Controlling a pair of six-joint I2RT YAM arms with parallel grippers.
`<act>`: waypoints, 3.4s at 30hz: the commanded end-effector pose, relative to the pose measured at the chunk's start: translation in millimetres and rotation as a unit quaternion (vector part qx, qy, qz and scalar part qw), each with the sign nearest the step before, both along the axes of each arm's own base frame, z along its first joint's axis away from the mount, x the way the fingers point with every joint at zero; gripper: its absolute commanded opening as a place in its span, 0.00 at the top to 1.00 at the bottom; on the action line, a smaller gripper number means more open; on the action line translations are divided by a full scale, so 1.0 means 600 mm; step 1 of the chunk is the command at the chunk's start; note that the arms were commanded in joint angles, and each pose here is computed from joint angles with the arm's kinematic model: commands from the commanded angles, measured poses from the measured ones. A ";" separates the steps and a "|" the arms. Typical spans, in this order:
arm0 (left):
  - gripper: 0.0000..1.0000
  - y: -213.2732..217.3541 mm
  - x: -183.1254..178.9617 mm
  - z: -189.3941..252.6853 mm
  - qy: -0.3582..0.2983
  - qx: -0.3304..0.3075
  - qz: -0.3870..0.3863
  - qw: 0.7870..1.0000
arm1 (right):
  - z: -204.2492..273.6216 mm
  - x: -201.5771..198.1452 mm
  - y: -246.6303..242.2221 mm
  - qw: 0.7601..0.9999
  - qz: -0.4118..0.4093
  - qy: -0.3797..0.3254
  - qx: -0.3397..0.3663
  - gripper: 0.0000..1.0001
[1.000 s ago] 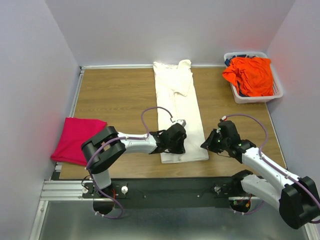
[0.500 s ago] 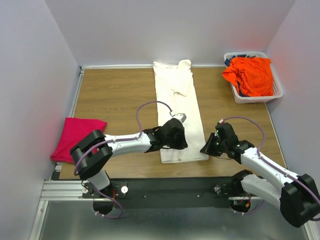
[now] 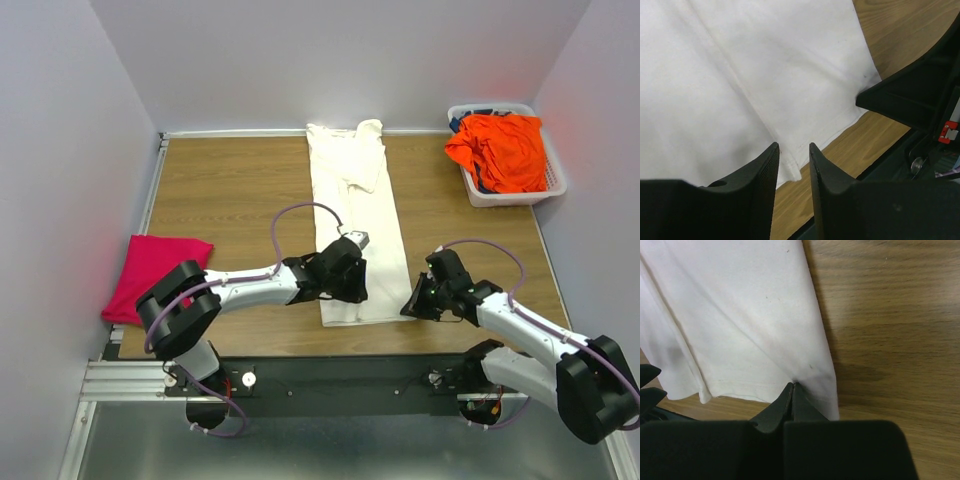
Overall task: Fold and stack the t-shirts
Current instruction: Fold the tshirt
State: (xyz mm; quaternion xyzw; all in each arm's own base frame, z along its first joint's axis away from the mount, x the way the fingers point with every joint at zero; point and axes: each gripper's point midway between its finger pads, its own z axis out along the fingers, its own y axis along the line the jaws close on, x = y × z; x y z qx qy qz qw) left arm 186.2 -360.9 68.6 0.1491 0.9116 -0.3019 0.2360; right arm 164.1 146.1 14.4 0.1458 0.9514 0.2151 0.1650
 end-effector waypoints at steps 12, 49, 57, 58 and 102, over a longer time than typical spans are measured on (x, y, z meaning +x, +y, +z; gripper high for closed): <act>0.60 -0.001 -0.023 -0.045 0.012 0.049 -0.045 0.998 | -0.023 -0.020 -0.023 0.999 -0.003 0.031 -0.043 0.99; 0.79 -0.022 -0.037 -0.010 0.001 0.029 -0.059 0.998 | -0.016 -0.028 -0.025 0.999 -0.013 0.022 -0.031 0.98; 0.55 -0.002 -0.038 -0.010 -0.010 0.048 -0.046 0.998 | -0.017 -0.030 -0.025 0.999 -0.011 0.025 -0.031 0.96; 0.55 -0.002 -0.039 -0.012 -0.009 0.050 -0.046 0.998 | -0.016 -0.029 -0.025 0.999 -0.010 0.023 -0.031 0.96; 1.00 -0.019 -0.047 -0.009 -0.024 0.077 -0.053 0.995 | -0.012 -0.032 -0.024 0.999 -0.014 0.020 -0.024 0.95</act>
